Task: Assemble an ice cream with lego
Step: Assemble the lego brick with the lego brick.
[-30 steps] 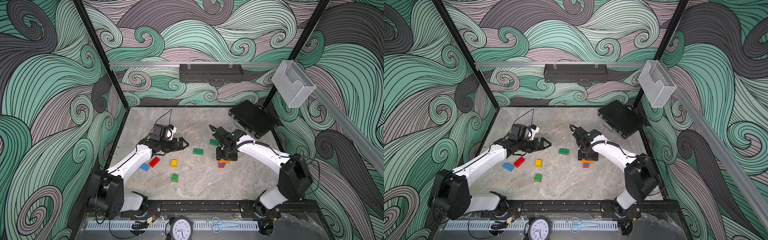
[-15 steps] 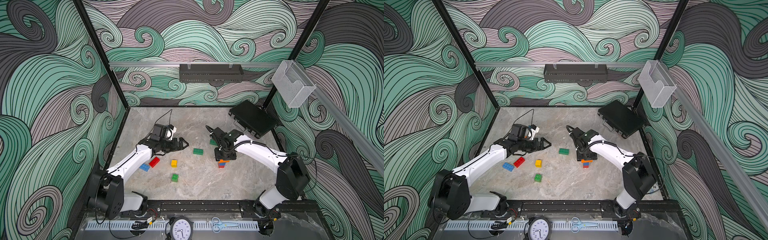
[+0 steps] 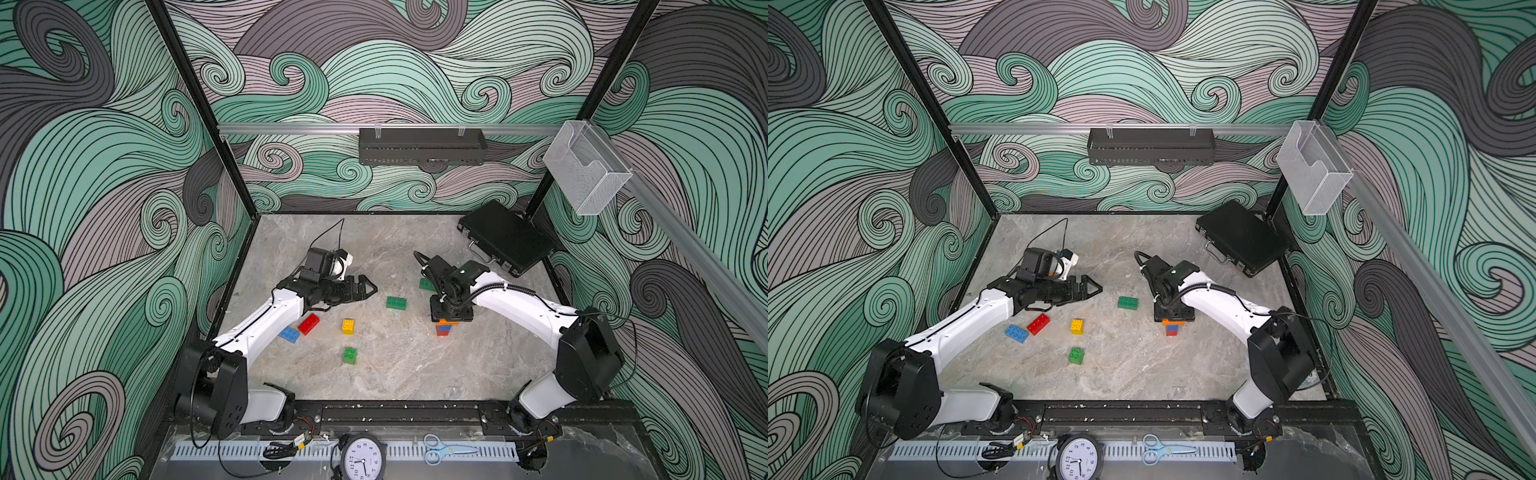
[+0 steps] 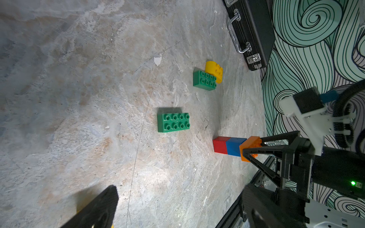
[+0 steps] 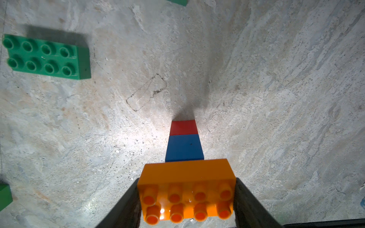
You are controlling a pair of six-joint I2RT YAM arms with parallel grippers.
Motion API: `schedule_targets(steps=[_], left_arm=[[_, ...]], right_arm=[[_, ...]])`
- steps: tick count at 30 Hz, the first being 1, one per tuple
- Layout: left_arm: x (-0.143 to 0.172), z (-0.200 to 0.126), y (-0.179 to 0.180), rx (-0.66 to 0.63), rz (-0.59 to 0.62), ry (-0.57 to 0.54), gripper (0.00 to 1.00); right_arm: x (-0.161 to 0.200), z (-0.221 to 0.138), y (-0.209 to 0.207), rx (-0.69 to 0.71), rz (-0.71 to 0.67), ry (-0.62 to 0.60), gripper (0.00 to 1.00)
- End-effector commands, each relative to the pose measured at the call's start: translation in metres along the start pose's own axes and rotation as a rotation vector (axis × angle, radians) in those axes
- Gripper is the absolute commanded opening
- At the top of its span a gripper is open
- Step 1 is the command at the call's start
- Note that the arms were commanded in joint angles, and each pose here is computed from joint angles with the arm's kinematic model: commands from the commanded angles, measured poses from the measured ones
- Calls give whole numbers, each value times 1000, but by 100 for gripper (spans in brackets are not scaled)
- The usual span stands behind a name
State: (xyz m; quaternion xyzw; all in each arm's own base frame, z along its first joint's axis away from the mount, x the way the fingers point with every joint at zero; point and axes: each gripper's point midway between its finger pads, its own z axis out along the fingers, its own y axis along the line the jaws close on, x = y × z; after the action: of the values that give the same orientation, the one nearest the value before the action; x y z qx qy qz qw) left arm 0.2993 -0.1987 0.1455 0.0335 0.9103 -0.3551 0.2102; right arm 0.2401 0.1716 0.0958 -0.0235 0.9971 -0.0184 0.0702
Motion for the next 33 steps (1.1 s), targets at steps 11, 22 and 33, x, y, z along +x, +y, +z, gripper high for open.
schedule_targets(steps=[11, 22, 33], left_arm=[[-2, -8, -8, 5, 35, -17, 99], [-1, -8, -8, 3, 35, -14, 99], [-1, -8, -8, 0, 38, -11, 99]], right_arm=[[31, 30, -6, 31, -69, 155, 32], [50, 51, -17, 106, -165, 221, 31], [56, 57, -14, 108, -140, 264, 31]])
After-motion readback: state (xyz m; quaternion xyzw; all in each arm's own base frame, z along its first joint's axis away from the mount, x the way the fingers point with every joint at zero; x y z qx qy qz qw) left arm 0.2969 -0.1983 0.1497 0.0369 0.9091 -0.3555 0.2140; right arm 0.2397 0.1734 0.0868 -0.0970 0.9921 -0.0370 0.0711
